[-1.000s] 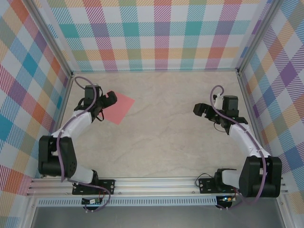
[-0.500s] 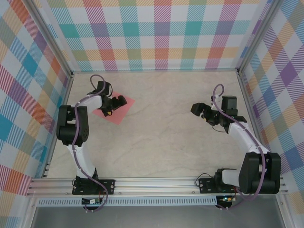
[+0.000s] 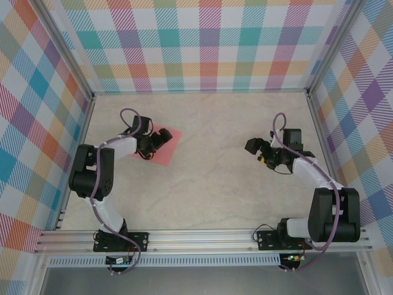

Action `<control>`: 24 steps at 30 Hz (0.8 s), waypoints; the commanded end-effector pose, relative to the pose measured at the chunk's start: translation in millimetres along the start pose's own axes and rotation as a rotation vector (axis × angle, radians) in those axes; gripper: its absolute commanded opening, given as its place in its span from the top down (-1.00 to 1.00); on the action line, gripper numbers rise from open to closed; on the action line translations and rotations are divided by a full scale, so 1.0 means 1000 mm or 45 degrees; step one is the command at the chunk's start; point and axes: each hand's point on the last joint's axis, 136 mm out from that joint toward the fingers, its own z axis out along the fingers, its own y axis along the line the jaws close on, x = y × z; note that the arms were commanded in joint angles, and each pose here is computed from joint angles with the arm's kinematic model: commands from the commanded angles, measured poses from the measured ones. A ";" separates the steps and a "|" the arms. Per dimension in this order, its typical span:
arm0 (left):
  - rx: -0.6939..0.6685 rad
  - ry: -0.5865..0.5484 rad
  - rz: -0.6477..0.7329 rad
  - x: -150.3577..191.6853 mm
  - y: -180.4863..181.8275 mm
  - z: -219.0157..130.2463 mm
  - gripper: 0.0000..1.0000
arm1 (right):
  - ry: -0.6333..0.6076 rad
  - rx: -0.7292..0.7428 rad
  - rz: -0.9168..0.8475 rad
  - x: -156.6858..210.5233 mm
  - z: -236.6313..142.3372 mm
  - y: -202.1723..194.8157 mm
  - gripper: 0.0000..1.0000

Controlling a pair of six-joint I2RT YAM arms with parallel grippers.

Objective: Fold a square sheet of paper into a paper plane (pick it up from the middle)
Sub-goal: Move the square sheet of paper to the center of the table.

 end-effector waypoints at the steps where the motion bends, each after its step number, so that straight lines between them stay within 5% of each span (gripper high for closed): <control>1: -0.043 0.144 -0.200 0.068 0.000 0.013 -0.99 | 0.062 -0.023 0.053 0.011 0.009 0.004 -1.00; 7: 0.059 0.078 -0.205 0.108 -0.060 0.013 -1.00 | 0.140 -0.006 0.048 0.028 0.027 0.017 -1.00; 11: 0.088 -0.019 -0.156 0.099 -0.077 -0.013 -1.00 | 0.174 0.006 0.018 0.038 0.038 0.032 -1.00; 17: -0.127 -0.315 0.005 0.062 -0.037 -0.097 -1.00 | 0.225 0.009 -0.042 0.054 0.062 0.059 -0.96; 24: -0.098 -0.528 -0.005 0.045 0.017 -0.158 -0.99 | 0.380 0.043 -0.129 0.086 0.116 0.102 -0.94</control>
